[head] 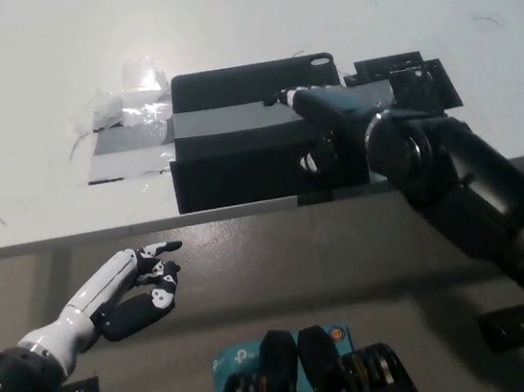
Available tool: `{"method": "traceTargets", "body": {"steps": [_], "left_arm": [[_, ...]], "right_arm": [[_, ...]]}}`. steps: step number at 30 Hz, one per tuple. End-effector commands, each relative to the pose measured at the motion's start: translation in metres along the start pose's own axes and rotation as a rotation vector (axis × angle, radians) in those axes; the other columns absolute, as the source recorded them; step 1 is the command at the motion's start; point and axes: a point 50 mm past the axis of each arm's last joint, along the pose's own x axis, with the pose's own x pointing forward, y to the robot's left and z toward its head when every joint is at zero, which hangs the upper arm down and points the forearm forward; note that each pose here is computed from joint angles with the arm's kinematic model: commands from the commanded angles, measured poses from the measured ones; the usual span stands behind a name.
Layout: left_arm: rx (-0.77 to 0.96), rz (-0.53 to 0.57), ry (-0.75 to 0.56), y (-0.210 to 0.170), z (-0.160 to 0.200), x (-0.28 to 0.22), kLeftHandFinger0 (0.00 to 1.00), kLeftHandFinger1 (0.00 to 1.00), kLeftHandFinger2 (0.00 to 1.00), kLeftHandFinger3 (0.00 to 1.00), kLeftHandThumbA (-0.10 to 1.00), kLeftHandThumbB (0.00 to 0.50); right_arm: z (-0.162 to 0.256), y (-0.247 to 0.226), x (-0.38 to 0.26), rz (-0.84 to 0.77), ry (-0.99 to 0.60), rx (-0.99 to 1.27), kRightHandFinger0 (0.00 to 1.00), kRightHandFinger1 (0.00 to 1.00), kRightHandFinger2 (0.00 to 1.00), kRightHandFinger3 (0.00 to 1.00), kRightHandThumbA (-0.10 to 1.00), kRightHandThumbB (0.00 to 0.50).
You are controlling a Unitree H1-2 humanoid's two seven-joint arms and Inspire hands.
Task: The robot uses its right hand to pull the cover of a folded tablet cover kept in the middle of the desk
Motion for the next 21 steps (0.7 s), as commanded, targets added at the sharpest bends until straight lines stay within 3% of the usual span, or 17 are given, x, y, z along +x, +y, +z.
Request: {"method": "traceTargets", "body": {"steps": [1,3,7,15,21], "left_arm": [[0.037,0.014,-0.015,0.015,0.011,0.0,0.85,0.85,0.98,1.0,1.0,0.131],[0.052,0.019,-0.02,0.017,0.014,0.0,0.84,0.84,0.98,1.0,1.0,0.118],[0.056,0.023,-0.022,0.022,0.015,-0.001,0.84,0.84,0.97,1.0,1.0,0.097],[0.047,0.021,-0.022,0.026,0.015,-0.001,0.83,0.83,0.95,1.0,1.0,0.113],[0.053,0.015,-0.025,0.027,0.017,0.003,0.84,0.83,0.95,1.0,1.0,0.132]], "right_arm": [[0.028,-0.021,0.01,-0.061,-0.025,-0.05,1.0,1.0,1.0,1.0,0.65,0.5],[0.034,-0.006,0.018,-0.051,-0.025,-0.029,1.0,1.0,1.0,1.0,0.57,0.5],[0.047,0.002,0.027,-0.038,0.028,-0.05,1.0,1.0,1.0,1.0,0.56,0.5],[0.07,0.022,0.024,0.034,0.015,-0.171,1.0,1.0,1.0,1.0,0.55,0.5],[0.059,0.03,0.009,0.042,0.011,-0.262,1.0,1.0,1.0,1.0,0.56,0.5]]}}
